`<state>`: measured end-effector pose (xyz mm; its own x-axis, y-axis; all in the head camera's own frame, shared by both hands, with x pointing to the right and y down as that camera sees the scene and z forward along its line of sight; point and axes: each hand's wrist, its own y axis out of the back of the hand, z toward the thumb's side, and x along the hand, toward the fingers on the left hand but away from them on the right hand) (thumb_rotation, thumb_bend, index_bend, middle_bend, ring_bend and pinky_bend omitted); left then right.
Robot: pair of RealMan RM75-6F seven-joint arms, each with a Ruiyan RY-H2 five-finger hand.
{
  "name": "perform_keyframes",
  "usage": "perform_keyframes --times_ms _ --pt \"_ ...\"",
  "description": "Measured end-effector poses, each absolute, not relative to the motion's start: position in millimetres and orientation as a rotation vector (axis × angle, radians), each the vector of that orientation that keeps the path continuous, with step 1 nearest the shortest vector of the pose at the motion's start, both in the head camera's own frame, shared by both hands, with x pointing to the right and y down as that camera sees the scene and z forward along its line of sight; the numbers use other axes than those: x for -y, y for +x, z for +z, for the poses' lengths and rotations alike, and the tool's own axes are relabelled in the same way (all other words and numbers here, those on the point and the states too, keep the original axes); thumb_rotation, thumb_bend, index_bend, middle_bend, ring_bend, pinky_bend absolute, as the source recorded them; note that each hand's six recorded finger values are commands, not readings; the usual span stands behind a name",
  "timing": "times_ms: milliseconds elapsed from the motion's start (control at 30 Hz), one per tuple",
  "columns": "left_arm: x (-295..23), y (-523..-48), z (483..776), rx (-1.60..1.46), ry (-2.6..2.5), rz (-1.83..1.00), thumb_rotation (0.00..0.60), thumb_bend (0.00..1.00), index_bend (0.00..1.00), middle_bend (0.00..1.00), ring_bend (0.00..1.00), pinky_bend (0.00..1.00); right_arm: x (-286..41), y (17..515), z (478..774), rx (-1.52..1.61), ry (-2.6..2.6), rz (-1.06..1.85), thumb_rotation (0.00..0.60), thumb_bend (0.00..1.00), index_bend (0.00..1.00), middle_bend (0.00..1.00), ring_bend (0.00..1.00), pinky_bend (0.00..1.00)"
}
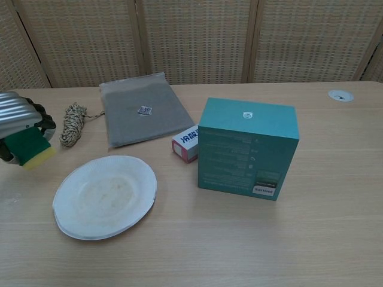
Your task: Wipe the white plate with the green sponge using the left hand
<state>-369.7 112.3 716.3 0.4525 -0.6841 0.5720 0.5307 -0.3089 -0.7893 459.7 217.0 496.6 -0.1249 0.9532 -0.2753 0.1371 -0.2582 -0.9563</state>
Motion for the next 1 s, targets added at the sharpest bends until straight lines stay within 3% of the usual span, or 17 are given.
perform_keyframes --times_ms 167,233,333,500,700,1000 --pt "-118 -382 726 -0.172 -1.491 -1.319 0.6 0.1 0.34 0.29 0.27 0.23 -217 460 495 1.269 -1.431 1.456 0.6 0.0 0.0 0.0 0.0 0.0" --pt "-121 -385 728 -0.185 -1.497 -1.356 0.6 0.02 0.15 0.2 0.21 0.18 -218 460 495 1.27 -1.432 1.453 0.6 0.0 0.0 0.0 0.0 0.0" --pt "-125 -387 728 -0.219 -1.53 -1.405 0.6 0.0 0.01 0.06 0.1 0.11 -218 459 494 1.27 -1.434 1.45 0.6 0.0 0.0 0.0 0.0 0.0" --pt "-131 -388 717 -0.308 -1.589 -1.456 0.6 0.0 0.0 0.0 0.01 0.03 -219 457 491 1.27 -1.435 1.434 0.6 0.0 0.0 0.0 0.0 0.0" --pt "-140 -392 687 -0.529 -1.651 -1.483 0.6 0.0 0.0 0.0 0.0 0.0 -222 455 485 1.275 -1.433 1.408 0.6 0.0 0.0 0.0 0.0 0.0" --pt "-165 -422 611 -1.001 -1.61 -1.456 0.6 0.0 0.0 0.0 0.0 0.0 -223 457 482 1.287 -1.434 1.383 0.6 0.0 0.0 0.0 0.0 0.0"
